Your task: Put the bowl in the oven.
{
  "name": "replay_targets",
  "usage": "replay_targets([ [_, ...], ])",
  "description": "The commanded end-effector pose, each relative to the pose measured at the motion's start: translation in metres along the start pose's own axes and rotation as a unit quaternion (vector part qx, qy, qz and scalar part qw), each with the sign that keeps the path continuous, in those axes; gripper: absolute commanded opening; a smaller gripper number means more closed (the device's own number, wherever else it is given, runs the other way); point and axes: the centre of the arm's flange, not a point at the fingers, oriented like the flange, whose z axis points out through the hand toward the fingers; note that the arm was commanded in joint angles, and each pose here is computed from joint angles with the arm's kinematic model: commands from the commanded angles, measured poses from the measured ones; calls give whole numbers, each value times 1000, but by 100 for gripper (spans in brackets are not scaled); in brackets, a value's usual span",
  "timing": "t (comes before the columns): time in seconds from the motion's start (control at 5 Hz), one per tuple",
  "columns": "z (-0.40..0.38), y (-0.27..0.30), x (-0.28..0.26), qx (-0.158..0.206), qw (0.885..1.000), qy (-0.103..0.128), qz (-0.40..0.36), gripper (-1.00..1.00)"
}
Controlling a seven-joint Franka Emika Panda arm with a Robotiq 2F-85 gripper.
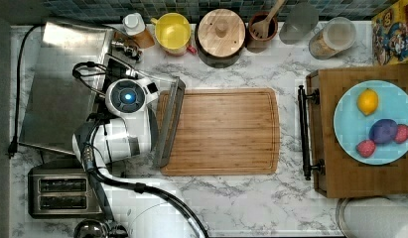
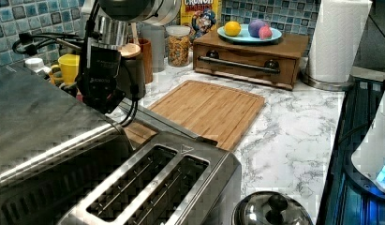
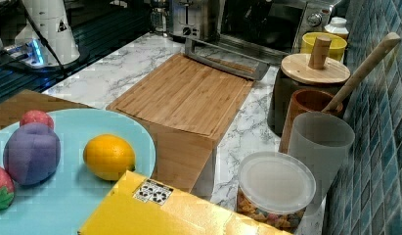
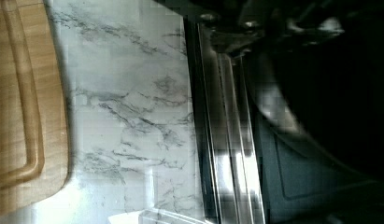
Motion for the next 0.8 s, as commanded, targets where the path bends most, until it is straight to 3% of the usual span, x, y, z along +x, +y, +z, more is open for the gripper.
replay_targets([
  [0.2, -77, -5, 28, 114, 988, -29, 101, 0],
  [0.4, -101, 28, 37, 125, 982, -12, 139, 0],
  [0.8, -115, 49, 41, 118, 983, -10, 139, 0],
])
